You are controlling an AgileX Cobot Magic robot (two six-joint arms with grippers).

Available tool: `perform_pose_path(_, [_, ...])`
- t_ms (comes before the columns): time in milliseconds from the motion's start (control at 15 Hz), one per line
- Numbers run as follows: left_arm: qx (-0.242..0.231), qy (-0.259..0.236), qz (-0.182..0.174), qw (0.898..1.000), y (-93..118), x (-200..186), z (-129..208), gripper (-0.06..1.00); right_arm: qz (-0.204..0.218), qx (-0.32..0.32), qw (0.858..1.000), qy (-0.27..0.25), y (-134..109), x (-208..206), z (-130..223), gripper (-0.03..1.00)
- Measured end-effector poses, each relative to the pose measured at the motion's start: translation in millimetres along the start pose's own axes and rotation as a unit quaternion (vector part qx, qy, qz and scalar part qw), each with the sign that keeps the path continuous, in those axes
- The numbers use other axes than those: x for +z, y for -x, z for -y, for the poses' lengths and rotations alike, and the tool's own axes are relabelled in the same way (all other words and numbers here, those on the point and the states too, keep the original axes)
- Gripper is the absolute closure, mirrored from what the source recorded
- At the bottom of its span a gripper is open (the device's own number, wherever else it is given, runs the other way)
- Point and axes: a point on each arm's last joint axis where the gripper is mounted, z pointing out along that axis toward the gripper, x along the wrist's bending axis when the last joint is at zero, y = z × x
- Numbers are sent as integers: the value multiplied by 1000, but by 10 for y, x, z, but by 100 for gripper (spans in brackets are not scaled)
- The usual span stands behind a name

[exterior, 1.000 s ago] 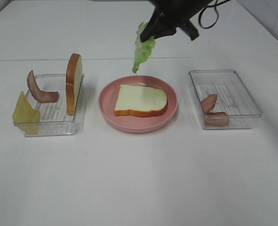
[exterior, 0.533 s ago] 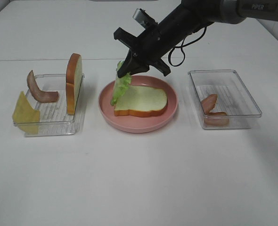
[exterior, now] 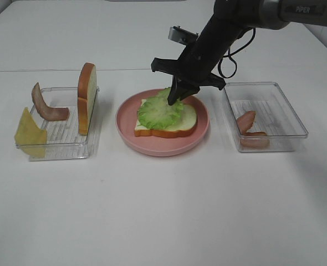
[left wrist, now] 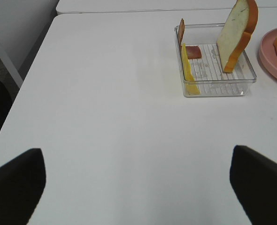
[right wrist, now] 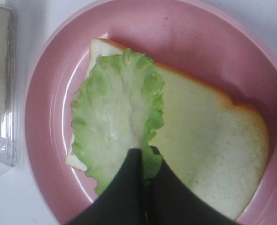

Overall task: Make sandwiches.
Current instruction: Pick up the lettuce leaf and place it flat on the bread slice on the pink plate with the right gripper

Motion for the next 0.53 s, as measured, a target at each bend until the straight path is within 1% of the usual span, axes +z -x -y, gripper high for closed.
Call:
perform_pose_path(67, [0,0,0,1000,0,0,0,-5,0,1,1000,-4,0,0,7,95])
perform_pose_path(133, [0,0,0,1000,0,0,0,-5,0,5,1000,-5,0,0,10,89])
perform_pose_path(200, [0,0,0,1000,0,0,0,-5,0,9,1000,-9,-1,0,17,73])
perform_pose_path(267, [0,0,0,1000,0,0,0,-5,1,9,1000,-12,1,0,21,64])
perform_pose_path(333, [0,0,0,1000,0,0,0,-5,1,9,1000,-19,1,-1,35,40])
perform_pose_path(400, [0,0,0,1000,0,0,0,-5,3,6,1000,-24,-9,-38,47,12])
perform_pose_path(467, [0,0,0,1000,0,0,0,-5,5,0,1000,-25,-30,-106,54,5])
perform_pose_path(533, [0,0,0,1000,0,0,0,-5,8,-2,1000,-24,-39,-143,57,3])
